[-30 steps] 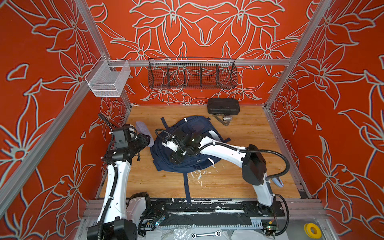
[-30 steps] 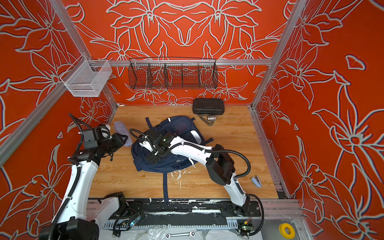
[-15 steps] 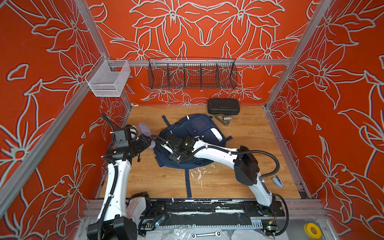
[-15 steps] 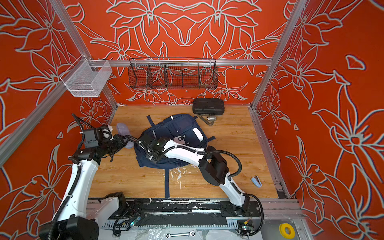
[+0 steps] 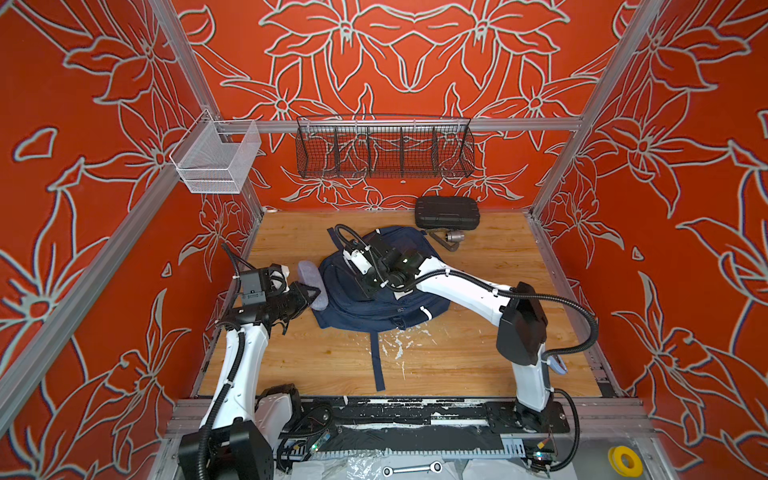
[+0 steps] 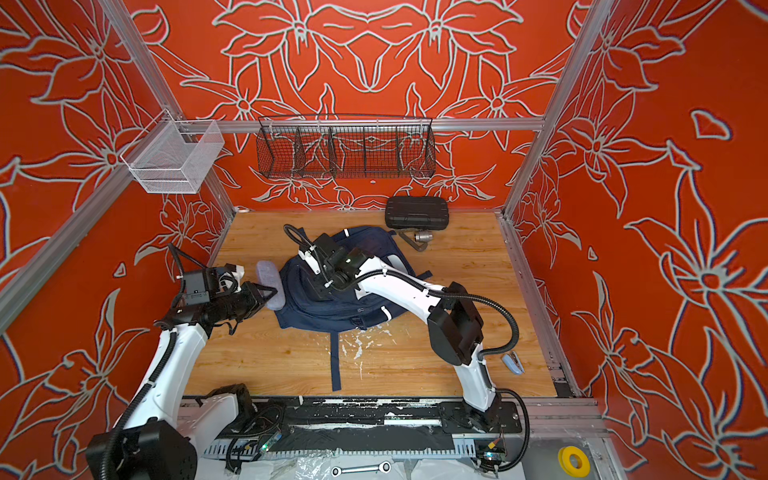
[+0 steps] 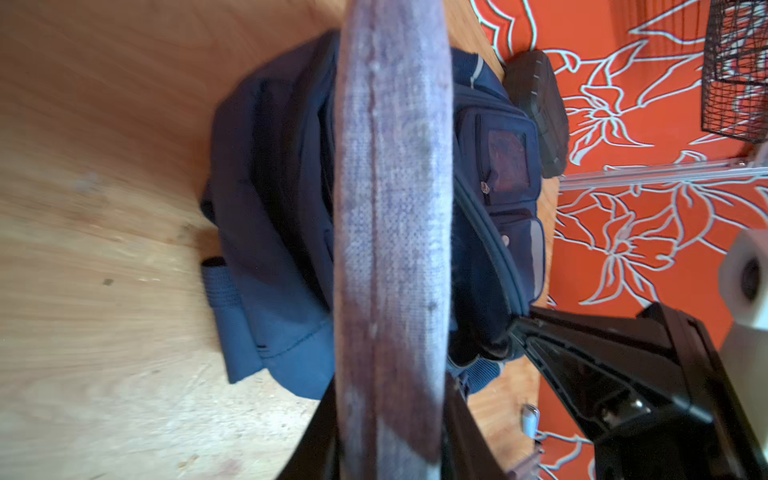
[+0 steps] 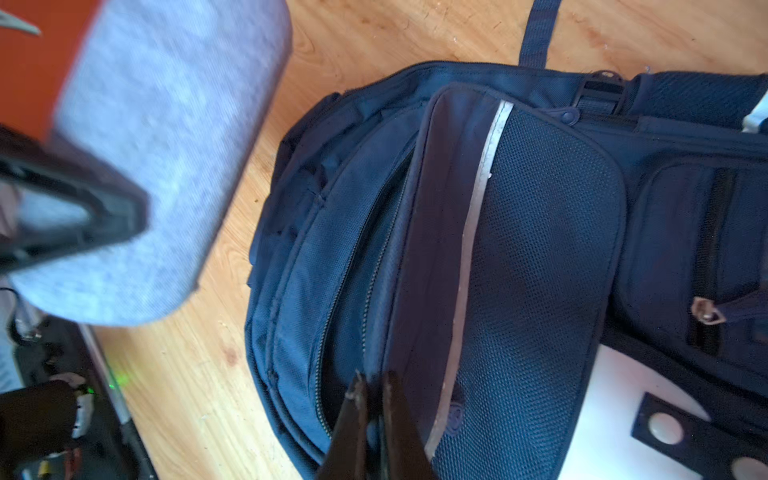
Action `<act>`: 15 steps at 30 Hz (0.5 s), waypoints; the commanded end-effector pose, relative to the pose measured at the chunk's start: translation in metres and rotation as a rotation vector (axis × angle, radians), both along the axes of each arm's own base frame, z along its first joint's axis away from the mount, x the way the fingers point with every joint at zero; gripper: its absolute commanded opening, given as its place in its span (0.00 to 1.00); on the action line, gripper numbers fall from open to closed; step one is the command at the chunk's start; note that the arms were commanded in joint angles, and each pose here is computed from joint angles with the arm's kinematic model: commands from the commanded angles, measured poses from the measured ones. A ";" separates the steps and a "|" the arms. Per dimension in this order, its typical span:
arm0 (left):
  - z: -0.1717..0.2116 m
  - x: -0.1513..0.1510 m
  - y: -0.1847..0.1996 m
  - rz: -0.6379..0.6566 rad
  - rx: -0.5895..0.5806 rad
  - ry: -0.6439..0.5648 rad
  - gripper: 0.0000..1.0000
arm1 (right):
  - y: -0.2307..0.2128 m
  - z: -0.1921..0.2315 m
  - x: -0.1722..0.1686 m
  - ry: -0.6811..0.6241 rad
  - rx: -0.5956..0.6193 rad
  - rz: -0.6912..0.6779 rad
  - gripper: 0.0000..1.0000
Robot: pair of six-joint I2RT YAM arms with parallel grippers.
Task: Pack the student bag
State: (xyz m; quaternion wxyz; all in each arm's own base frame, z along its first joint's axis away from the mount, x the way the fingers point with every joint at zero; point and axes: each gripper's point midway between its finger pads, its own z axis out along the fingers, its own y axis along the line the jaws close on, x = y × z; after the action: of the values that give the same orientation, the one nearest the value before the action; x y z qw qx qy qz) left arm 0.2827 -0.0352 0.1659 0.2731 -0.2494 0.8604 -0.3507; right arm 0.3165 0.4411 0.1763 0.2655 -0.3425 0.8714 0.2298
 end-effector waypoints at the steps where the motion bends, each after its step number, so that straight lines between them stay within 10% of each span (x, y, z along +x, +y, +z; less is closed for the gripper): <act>1: 0.009 0.016 -0.020 -0.072 -0.081 -0.055 0.02 | 0.013 0.032 -0.004 0.008 0.151 0.021 0.00; 15: -0.019 0.043 -0.061 -0.261 -0.242 0.127 0.02 | 0.010 0.046 -0.009 -0.031 0.252 0.014 0.00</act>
State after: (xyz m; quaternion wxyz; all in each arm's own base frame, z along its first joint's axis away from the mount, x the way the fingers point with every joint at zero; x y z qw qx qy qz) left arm 0.3197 -0.0805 0.1314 0.1370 -0.2220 0.8606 -0.4374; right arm 0.3068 0.4418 0.1831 0.2773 -0.3238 0.8562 0.2918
